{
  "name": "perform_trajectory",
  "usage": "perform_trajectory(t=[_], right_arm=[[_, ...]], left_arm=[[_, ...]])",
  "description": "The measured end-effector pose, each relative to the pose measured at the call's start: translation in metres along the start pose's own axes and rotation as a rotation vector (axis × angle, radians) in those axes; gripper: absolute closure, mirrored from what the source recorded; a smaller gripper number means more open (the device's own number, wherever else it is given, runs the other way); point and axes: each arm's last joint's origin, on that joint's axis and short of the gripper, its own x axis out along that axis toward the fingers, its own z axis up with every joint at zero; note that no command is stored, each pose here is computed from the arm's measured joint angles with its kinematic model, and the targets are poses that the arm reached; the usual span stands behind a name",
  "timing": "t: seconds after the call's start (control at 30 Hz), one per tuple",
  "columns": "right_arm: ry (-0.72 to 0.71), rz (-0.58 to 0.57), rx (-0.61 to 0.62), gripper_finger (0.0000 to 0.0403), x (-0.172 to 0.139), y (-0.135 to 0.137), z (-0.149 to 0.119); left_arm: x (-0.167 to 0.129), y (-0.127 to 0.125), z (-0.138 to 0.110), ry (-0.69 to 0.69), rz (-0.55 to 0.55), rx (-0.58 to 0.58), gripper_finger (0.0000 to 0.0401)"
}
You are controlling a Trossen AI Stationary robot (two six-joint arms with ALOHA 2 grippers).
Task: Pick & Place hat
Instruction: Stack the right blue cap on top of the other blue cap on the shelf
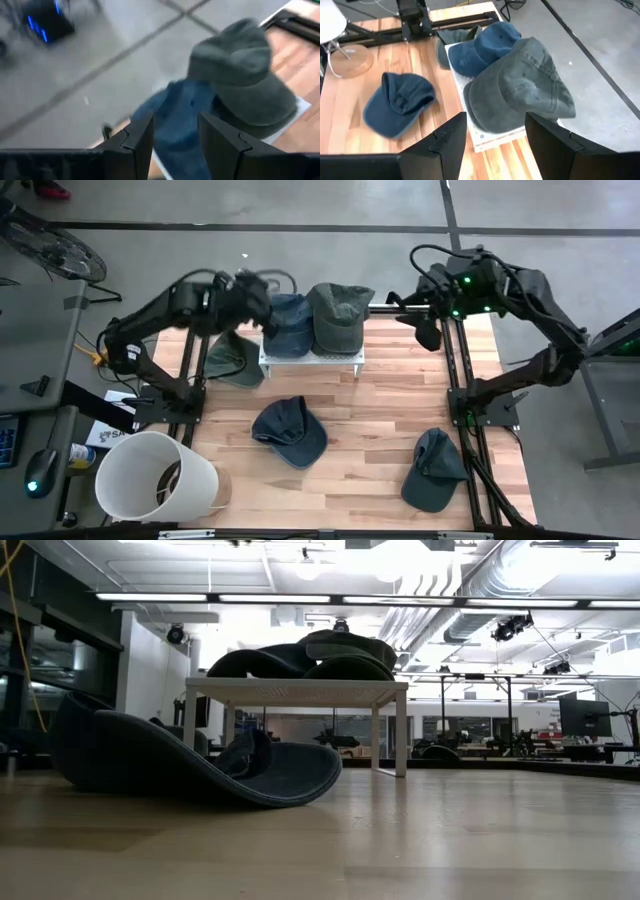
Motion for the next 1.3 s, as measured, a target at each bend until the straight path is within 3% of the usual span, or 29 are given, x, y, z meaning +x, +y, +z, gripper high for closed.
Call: perform_trajectory(t=[0.23,0.57,0.77,0.93,1.13,1.3], right_arm=[[0.053,0.008,-0.060,0.0208,-0.014,0.001,-0.012],[0.320,0.135,-0.066,0.0208,0.009,0.005,-0.062],[0.450,0.299,0.040,0.0208,0.033,0.011,-0.113],[0.546,0.462,0.032,0.0208,0.048,0.026,-0.155],[0.589,0.617,-0.090,0.0208,0.076,0.050,-0.191],[0.631,0.689,-0.191,0.0208,0.100,0.075,-0.214]], left_arm=[[0.034,0.035,0.000,0.202,0.036,-0.169,0.0254],[0.048,0.016,-0.025,0.348,0.042,-0.210,0.0254],[0.040,-0.005,-0.037,0.348,0.024,-0.161,0.0254],[0.029,-0.019,-0.043,0.332,-0.028,-0.106,0.0254],[0.019,-0.029,-0.048,0.316,-0.066,-0.031,0.0254],[0.014,-0.034,-0.051,0.303,-0.102,0.096,0.0254]])
